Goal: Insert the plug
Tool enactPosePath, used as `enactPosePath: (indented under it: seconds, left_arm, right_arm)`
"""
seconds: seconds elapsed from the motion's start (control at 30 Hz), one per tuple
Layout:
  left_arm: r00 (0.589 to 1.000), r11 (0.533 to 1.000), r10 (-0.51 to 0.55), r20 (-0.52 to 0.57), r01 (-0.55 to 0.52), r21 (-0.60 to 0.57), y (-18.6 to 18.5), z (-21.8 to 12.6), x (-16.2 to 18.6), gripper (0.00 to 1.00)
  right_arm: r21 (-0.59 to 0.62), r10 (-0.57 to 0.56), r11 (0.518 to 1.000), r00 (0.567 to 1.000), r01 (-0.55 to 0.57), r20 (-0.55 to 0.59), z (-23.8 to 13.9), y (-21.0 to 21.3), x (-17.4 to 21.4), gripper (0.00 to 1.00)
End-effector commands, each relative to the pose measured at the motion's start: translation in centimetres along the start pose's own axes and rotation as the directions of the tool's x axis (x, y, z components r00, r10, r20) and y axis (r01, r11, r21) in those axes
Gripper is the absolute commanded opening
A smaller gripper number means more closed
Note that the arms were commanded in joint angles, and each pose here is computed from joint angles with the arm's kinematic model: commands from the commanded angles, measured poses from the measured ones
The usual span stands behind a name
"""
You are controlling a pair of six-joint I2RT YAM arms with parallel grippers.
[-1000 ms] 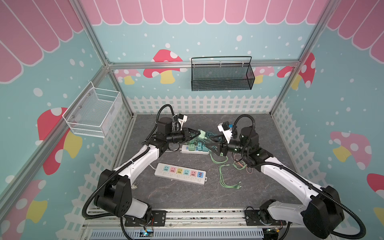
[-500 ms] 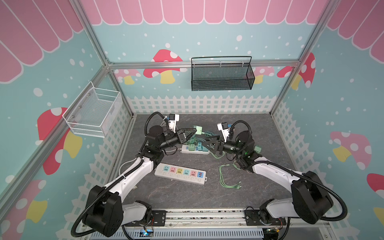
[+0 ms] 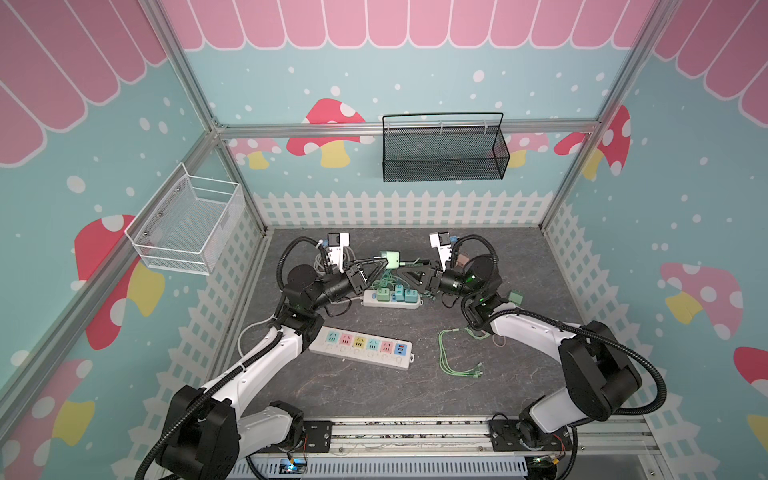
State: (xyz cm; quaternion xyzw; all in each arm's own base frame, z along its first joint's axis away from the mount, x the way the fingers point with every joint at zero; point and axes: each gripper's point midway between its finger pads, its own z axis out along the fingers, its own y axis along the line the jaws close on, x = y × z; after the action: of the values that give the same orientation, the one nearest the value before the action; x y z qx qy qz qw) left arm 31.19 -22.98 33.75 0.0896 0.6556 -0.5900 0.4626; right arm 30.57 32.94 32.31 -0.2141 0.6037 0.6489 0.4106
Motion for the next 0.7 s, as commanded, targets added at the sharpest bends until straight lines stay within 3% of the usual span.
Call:
enactPosePath:
  seconds: [0.0, 0.37, 0.67]
  left_arm:
    - [0.999, 0.997, 0.044, 0.016, -0.045, 0.070, -2.2, -0.3, -0.2, 0.00]
    - [0.998, 0.991, 0.064, 0.007, -0.064, 0.120, -3.1, -0.7, 0.8, 0.00]
    - [0.997, 0.989, 0.079, 0.017, -0.081, 0.124, -3.2, -1.0, 1.1, 0.00]
  right_arm:
    - [-0.080, -0.018, 0.997, 0.999, 0.021, 0.033, 0.8, 1.9, -1.4, 0.64]
    - [-0.146, -0.015, 0.989, 0.999, 0.022, 0.050, 1.7, 3.4, -2.1, 0.54]
    - [-0.177, -0.012, 0.984, 0.999, 0.018, 0.039, 2.0, 4.2, -2.3, 0.32]
